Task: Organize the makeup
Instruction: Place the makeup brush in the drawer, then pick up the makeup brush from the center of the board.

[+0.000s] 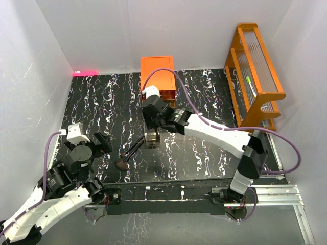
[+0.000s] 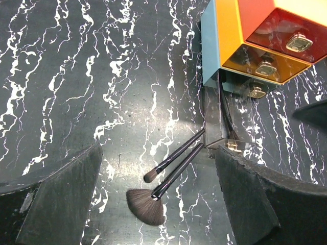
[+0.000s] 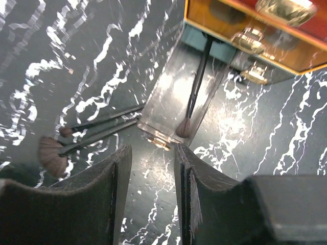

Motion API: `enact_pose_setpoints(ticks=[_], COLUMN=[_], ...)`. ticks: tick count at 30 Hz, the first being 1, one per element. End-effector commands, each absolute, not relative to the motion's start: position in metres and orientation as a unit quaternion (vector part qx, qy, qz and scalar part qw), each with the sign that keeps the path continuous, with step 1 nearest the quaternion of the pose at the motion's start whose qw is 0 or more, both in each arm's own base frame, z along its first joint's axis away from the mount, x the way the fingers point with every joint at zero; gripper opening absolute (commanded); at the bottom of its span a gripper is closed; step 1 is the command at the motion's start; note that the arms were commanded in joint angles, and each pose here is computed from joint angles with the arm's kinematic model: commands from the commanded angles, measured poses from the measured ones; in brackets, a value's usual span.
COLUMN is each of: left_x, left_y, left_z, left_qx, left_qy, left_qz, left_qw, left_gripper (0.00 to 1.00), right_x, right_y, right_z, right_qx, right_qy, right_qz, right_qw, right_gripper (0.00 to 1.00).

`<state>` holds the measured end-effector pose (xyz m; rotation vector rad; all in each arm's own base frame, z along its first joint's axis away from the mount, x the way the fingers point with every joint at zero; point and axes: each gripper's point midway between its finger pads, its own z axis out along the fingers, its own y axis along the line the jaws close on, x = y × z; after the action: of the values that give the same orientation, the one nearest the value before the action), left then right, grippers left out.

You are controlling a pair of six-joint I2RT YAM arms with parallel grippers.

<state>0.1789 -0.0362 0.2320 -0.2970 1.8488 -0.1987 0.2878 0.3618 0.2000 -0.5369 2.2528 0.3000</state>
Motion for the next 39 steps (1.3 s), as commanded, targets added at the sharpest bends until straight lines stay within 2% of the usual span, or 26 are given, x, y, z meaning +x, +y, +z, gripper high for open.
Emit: enact_pose_setpoints(ticks=[1, 5, 10, 18, 22, 31, 39], left_x=[0.184, 0.186, 0.179, 0.167, 0.164, 0.160, 0.171], left_y=[-0.049, -0.084, -0.128, -0.150, -0.152, -0.129, -0.118], left_z=[0.230, 0.218, 0.184, 0.132, 0.111, 0.053, 0.058], left_qx=[-0.101, -0.033, 0.056, 0.043, 0.002, -0.064, -0.082], left_qy=[0.803, 0.828, 0.883, 0.931, 0.939, 0.953, 0.944], left_qz=[-0.087, -0.117, -0.130, -0.128, -0.129, -0.057, -0.027], left_qw=[0.581, 0.548, 0.447, 0.340, 0.318, 0.290, 0.319], left_gripper=[0.90, 0.85, 0.81, 0.75, 0.74, 0.67, 0.67], right_x=[0.296, 0.289, 0.276, 0.248, 0.235, 0.221, 0.219], right_y=[0.360, 0.337, 0.301, 0.245, 0.229, 0.213, 0.205], right_z=[0.248, 0.245, 0.253, 0.281, 0.287, 0.266, 0.265], right_qx=[-0.176, -0.157, -0.127, -0.072, -0.066, -0.073, -0.071], right_qy=[0.856, 0.861, 0.856, 0.833, 0.825, 0.829, 0.826], right_qz=[0.163, 0.146, 0.141, 0.170, 0.189, 0.190, 0.186], right_qw=[0.459, 0.462, 0.481, 0.521, 0.528, 0.522, 0.527], right_gripper=[0.41, 0.41, 0.41, 0.41, 0.42, 0.43, 0.44])
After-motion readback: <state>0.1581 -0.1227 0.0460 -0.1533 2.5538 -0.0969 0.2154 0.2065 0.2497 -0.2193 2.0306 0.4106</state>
